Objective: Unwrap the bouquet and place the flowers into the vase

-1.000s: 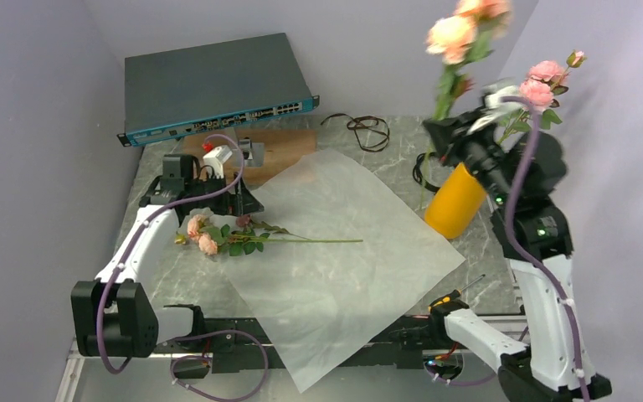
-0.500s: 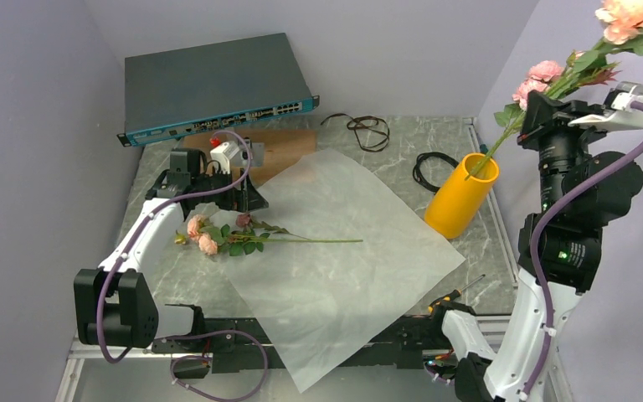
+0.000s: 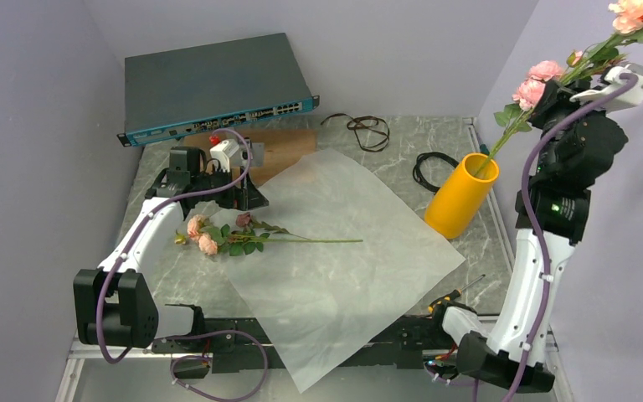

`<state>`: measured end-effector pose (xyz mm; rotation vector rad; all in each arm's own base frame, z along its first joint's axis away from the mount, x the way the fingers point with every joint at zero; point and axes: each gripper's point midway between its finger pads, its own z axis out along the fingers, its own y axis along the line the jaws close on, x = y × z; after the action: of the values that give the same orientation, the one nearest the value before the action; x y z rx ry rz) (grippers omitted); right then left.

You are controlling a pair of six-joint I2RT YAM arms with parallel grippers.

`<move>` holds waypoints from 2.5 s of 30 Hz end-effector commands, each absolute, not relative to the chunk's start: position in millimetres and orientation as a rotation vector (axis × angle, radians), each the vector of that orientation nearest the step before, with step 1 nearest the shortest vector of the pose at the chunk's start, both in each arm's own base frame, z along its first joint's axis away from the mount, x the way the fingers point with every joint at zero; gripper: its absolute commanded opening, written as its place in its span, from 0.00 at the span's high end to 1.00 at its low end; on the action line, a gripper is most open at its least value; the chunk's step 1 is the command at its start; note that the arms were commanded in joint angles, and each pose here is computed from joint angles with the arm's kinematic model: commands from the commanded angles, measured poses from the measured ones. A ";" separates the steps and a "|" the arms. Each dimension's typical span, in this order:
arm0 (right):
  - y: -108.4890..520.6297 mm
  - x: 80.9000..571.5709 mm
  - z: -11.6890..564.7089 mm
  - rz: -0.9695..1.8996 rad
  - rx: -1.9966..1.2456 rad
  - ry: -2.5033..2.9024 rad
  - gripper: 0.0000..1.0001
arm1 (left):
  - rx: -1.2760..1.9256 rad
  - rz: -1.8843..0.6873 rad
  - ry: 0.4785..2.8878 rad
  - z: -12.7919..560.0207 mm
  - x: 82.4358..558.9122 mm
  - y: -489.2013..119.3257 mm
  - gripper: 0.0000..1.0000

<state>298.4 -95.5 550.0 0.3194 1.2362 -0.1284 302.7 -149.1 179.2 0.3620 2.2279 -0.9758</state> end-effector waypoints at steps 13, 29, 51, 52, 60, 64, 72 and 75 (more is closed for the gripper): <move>-97.7 344.4 432.4 -0.095 0.253 1.408 1.00 | 0.448 -0.951 2.157 196.7 299.8 -150.8 0.01; -82.0 330.8 321.3 -0.029 0.258 1.697 0.86 | 0.460 -0.944 2.170 192.8 298.1 -150.1 0.01; -61.9 269.2 306.9 0.008 0.349 1.928 0.07 | 0.486 -0.930 2.179 192.8 292.5 -148.8 0.01; -58.6 264.1 305.2 0.017 0.343 1.951 0.06 | 0.488 -0.931 2.180 192.7 292.0 -149.1 0.01; -12.2 228.2 287.4 0.204 0.116 2.125 0.06 | 0.467 -0.935 2.191 189.8 287.4 -148.4 0.00; 11.6 216.2 285.5 0.305 -0.064 2.130 0.08 | 0.448 -0.937 2.198 188.8 283.7 -147.7 0.00; 47.7 228.5 284.2 0.473 -0.289 2.142 0.09 | 0.398 -0.892 2.209 185.3 270.5 -139.7 0.01; 78.0 240.6 281.3 0.473 -0.455 2.151 0.09 | 0.322 -0.861 2.211 185.5 271.3 -123.0 0.00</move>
<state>225.0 45.5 269.3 -0.2363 2.2040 0.4609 271.3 -139.9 179.7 0.3995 2.2253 -0.9092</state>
